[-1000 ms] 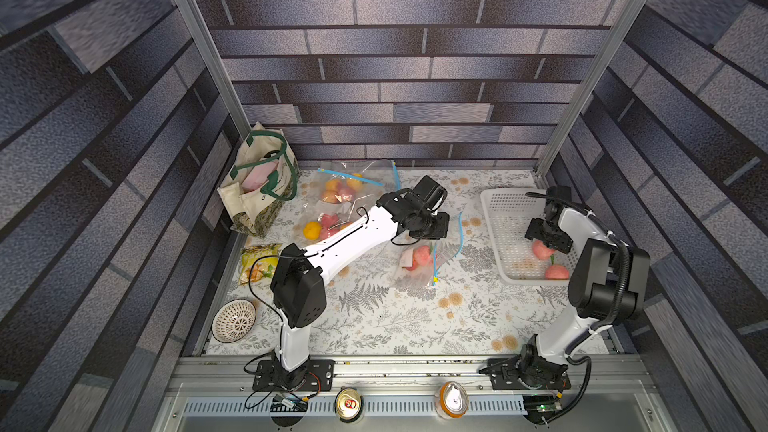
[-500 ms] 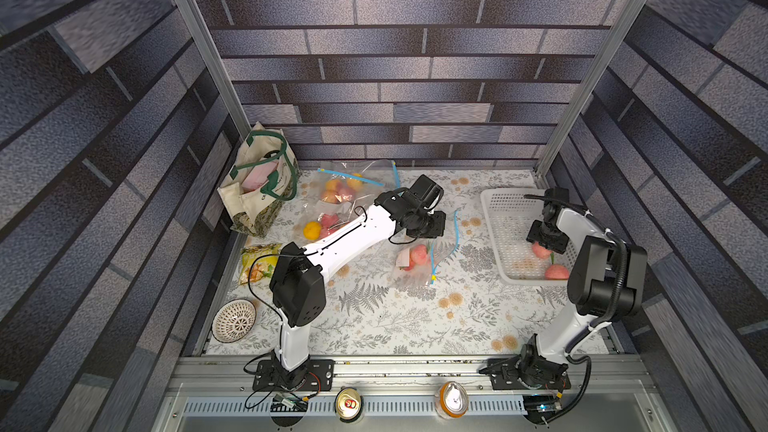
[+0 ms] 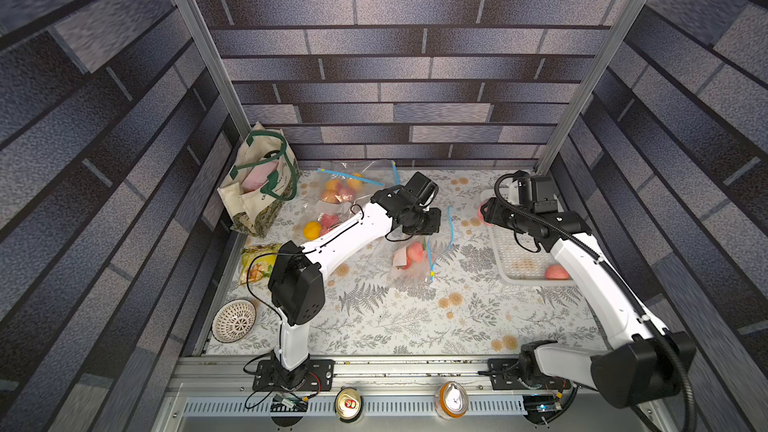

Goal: Place the peach in a zip-top bag and seal the zipper
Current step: Pick up the peach from the basket, then place the peach in the zipper food storage bag.

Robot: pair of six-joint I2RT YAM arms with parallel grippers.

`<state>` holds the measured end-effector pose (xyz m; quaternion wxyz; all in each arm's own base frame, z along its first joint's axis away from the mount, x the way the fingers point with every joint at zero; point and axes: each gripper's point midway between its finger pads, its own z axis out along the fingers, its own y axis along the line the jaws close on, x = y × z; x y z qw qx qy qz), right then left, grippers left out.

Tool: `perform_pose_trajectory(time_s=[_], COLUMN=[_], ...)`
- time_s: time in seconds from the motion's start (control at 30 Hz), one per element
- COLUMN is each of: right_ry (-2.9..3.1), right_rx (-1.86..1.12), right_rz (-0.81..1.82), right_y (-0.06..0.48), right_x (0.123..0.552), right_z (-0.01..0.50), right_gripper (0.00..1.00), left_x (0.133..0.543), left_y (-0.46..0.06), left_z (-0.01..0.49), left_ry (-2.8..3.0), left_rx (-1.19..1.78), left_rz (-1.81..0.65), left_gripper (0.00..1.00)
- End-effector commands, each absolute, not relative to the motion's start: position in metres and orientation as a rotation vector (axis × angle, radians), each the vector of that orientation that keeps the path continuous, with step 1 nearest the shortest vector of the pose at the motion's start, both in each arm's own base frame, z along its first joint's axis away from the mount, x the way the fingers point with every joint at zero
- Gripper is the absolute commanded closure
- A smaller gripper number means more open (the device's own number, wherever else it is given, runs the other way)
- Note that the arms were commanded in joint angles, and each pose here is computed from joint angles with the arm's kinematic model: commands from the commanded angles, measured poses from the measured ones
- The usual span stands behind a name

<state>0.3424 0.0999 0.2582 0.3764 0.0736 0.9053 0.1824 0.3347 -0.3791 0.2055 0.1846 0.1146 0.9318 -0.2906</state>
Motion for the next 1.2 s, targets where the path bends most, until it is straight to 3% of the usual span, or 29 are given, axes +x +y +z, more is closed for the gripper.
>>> perform_pose_trajectory(time_s=[0.0,0.2,0.4,0.57,0.7,0.9,1.17], right_ry=[2.272,2.238,2.289,2.446,2.537,2.541,2.486], right_rx=[0.212,0.19,0.203,0.183,0.13,0.087,0.105], right_rz=[0.743,1.132,1.199,1.056,0.96,0.903,0.762], right_y=[0.137,0.201,0.223,0.218,0.217,0.217,0.194], right_x=[0.327,0.306,0.303,0.297,0.292,0.294,0.301], right_z=[0.265,0.242,0.211,0.181,0.17,0.187,0.232], right_gripper=[0.36,0.35,0.34,0.34,0.26,0.16,0.15], left_x=[0.338,0.34,0.338,0.332,0.323,0.316,0.321], left_y=[-0.376,-0.378,-0.384,-0.387,-0.392,-0.387,-0.374], left_z=[0.217,0.224,0.236,0.244,0.252,0.254,0.236], left_ry=[2.586,2.567,2.537,2.521,2.51,2.501,2.534], left_rx=[0.338,0.325,0.332,0.358,0.401,0.392,0.341], left_rz=[-0.809,-0.827,-0.87,-0.883,-0.92,-0.932,-0.912], left_gripper=[1.0,1.0,1.0,1.0,1.0,1.0,1.0])
